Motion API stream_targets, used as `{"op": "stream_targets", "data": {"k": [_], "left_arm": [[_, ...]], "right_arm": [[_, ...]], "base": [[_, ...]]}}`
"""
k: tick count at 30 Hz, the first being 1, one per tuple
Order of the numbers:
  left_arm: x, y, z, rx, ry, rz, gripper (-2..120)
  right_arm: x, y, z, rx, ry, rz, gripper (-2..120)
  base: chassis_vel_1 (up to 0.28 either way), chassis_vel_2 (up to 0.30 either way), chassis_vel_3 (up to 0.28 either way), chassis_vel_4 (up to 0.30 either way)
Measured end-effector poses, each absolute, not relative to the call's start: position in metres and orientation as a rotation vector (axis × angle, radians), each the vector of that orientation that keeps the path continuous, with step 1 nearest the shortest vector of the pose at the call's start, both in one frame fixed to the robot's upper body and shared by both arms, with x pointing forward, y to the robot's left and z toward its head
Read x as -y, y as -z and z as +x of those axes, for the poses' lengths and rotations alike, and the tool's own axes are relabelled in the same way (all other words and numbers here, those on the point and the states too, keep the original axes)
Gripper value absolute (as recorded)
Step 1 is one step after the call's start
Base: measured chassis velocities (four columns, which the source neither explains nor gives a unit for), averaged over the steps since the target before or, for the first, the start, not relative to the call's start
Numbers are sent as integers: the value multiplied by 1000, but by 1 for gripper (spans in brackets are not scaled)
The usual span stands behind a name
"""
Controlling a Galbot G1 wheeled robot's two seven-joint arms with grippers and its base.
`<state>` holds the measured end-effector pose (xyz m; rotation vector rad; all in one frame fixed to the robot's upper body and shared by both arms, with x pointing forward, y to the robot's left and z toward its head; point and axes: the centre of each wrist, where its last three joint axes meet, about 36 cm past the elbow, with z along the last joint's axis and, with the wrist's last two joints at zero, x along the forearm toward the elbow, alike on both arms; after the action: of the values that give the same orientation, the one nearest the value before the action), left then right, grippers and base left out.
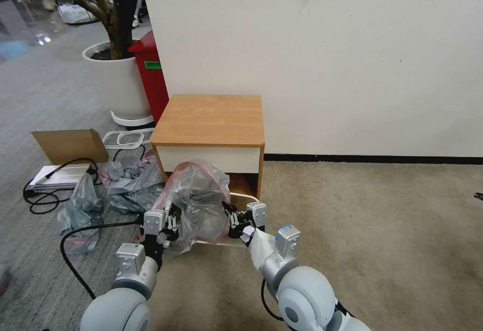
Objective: Pick up the garbage bag from the table and place it over the trash can.
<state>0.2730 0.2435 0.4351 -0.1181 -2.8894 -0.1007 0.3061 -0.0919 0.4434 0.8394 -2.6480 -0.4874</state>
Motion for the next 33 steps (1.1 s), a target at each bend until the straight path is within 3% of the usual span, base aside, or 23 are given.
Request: {"op": "stream_targets", "data": {"k": [15, 33], "left_arm": [[-255, -407, 264, 3049, 172, -199, 4], [-255, -406, 255, 3084, 126, -186, 4]], "right_arm": [[127, -478, 326, 2486, 791, 848, 0], [158, -475, 335, 2580, 708, 678, 0]], "base": [[0, 0, 0, 0], [0, 0, 0, 0]]}}
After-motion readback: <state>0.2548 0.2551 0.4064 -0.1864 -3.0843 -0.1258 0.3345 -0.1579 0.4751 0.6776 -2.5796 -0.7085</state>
